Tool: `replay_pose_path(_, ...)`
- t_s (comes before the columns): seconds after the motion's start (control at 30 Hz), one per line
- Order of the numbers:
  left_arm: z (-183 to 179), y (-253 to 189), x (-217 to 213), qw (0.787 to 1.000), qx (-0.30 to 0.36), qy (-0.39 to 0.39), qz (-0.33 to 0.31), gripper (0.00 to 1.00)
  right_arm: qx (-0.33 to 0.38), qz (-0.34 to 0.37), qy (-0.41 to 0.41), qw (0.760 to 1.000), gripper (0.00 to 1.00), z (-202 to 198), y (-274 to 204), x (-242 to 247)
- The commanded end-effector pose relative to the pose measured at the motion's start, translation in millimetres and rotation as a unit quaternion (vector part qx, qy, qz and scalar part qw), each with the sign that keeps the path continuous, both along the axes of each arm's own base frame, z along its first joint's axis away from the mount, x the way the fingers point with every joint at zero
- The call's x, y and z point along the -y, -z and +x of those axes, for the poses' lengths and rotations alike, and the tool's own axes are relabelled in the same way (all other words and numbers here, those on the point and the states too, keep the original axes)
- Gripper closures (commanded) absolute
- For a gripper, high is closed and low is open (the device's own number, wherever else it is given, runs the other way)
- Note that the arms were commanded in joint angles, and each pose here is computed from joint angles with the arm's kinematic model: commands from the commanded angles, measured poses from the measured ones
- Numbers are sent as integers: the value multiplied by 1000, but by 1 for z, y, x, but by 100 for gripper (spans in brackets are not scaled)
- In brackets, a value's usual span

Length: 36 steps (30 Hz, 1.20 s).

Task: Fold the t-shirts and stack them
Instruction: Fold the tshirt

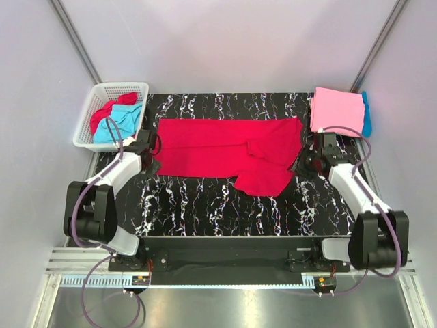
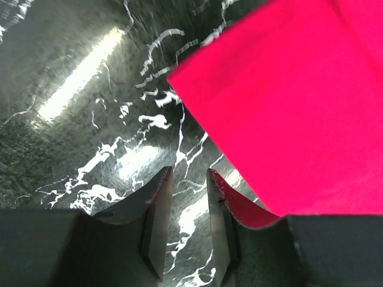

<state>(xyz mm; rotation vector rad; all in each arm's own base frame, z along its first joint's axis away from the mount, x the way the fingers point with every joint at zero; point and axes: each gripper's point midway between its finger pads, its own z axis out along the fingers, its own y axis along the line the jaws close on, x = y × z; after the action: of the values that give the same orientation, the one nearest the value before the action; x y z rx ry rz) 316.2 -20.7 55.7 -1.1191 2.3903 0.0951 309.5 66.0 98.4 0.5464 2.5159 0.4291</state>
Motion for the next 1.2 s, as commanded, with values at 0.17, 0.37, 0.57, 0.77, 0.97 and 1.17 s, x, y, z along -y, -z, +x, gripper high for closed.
replay_pose_path(0.17,-6,33,-20,998,-10,-65,-15,67,36,87,-16,995,57,-26,-2,-30)
replay_pose_path(0.37,-1,34,-46,996,29,-82,-36,67,25,89,-32,995,57,-34,11,-33)
replay_pose_path(0.57,16,20,-49,992,81,-71,-67,60,11,98,-39,994,57,-32,21,-37)
replay_pose_path(0.77,19,23,-32,989,93,-43,-109,46,5,96,-38,995,56,-30,25,-36)
replay_pose_path(0.97,26,20,-30,986,116,-36,-112,45,-2,95,-39,995,56,-31,29,-36)
replay_pose_path(1.17,34,28,-32,986,109,-46,-115,53,-9,91,-40,995,56,-32,34,-35)
